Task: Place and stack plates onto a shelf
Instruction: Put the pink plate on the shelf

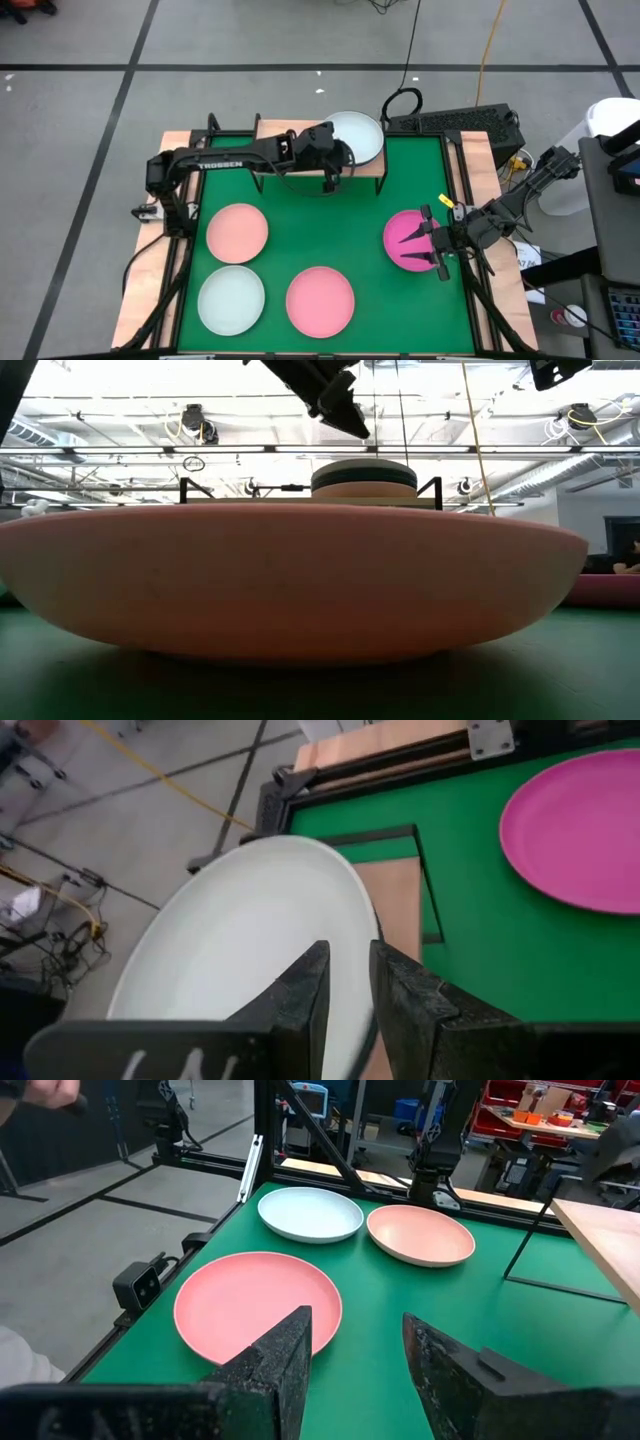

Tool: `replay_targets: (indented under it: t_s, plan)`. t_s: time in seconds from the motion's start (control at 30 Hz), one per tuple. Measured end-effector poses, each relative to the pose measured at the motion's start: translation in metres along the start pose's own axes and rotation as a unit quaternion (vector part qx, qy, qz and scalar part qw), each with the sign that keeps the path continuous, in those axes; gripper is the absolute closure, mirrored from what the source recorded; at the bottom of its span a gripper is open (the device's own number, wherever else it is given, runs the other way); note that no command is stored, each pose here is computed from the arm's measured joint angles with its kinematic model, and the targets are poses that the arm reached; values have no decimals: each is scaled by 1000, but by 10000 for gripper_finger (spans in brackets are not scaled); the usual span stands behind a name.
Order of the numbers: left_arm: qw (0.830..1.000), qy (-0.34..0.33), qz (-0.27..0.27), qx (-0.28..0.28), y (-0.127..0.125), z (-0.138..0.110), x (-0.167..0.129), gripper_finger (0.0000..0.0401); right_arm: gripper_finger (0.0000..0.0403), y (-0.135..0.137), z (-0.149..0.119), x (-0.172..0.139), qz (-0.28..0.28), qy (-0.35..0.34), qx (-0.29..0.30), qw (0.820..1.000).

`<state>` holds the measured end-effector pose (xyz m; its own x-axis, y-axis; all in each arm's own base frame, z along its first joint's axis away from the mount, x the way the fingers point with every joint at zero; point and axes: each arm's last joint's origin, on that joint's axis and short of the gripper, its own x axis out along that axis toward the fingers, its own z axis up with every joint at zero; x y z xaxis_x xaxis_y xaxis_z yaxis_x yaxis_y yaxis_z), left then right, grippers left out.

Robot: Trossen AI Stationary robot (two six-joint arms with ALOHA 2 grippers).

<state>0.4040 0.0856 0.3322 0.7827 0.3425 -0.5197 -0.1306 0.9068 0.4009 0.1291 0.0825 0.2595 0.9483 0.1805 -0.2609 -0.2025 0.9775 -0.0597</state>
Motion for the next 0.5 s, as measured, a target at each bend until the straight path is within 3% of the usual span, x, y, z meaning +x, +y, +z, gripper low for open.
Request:
replay_targets:
  t_s: [0.17,0.37,0.5]
  plan:
    - [999,-15,6,-29,5,8,-26,319,264,0,-1,0,0,3,-1,1000]
    - [996,-73,1,-51,3,29,-89,319,264,0,-3,0,-1,12,-4,1000]
    - [993,-102,27,-53,-5,35,-134,320,264,0,-3,0,-1,13,-4,1000]
